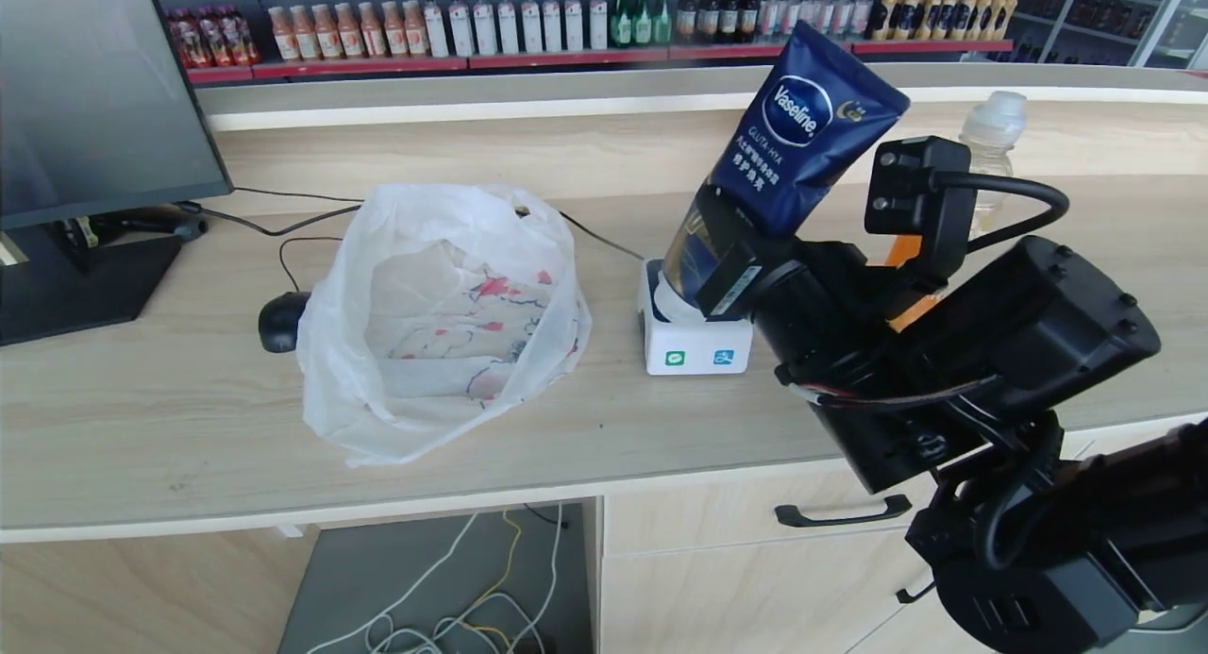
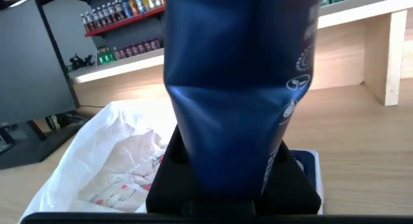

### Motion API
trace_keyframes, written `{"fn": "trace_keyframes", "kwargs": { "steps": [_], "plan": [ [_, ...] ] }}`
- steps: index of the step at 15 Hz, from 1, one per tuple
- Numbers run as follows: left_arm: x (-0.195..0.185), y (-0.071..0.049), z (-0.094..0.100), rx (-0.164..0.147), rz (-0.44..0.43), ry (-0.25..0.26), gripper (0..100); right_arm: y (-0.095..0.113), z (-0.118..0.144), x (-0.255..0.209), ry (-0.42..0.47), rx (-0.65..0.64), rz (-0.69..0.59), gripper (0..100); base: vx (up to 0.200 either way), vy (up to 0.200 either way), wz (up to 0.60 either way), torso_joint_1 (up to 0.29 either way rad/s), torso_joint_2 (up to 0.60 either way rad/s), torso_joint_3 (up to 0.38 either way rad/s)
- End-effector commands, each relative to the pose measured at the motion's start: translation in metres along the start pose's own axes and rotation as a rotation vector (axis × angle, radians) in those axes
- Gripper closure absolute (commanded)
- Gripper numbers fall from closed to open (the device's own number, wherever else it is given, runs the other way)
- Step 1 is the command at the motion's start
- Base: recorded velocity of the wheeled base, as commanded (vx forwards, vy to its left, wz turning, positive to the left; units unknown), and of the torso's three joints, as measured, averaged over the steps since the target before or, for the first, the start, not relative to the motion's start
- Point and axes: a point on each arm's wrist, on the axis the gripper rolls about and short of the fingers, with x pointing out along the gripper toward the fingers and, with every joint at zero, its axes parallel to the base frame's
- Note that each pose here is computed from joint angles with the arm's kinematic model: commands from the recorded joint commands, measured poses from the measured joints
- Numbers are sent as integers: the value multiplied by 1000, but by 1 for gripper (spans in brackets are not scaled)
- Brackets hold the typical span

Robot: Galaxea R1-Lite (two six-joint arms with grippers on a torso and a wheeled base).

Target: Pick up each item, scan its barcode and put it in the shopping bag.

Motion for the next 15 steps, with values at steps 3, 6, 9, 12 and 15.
{"fn": "trace_keyframes", "kwargs": {
  "steps": [3,6,9,12,15],
  "plan": [
    [0,0,0,0,0,0,0,2,5,2,-27,13,5,100,0,0,0,0,0,0],
    [0,0,0,0,0,1,0,3,7,5,-42,35,6,100,0,0,0,0,0,0],
    [0,0,0,0,0,1,0,5,3,11,-39,71,7,100,0,0,0,0,0,0],
    [0,0,0,0,0,0,0,14,-2,22,-4,112,17,100,0,0,0,0,0,0],
    [0,0,0,0,0,0,0,30,10,33,35,201,36,100,0,0,0,0,0,0]
  ]
}}
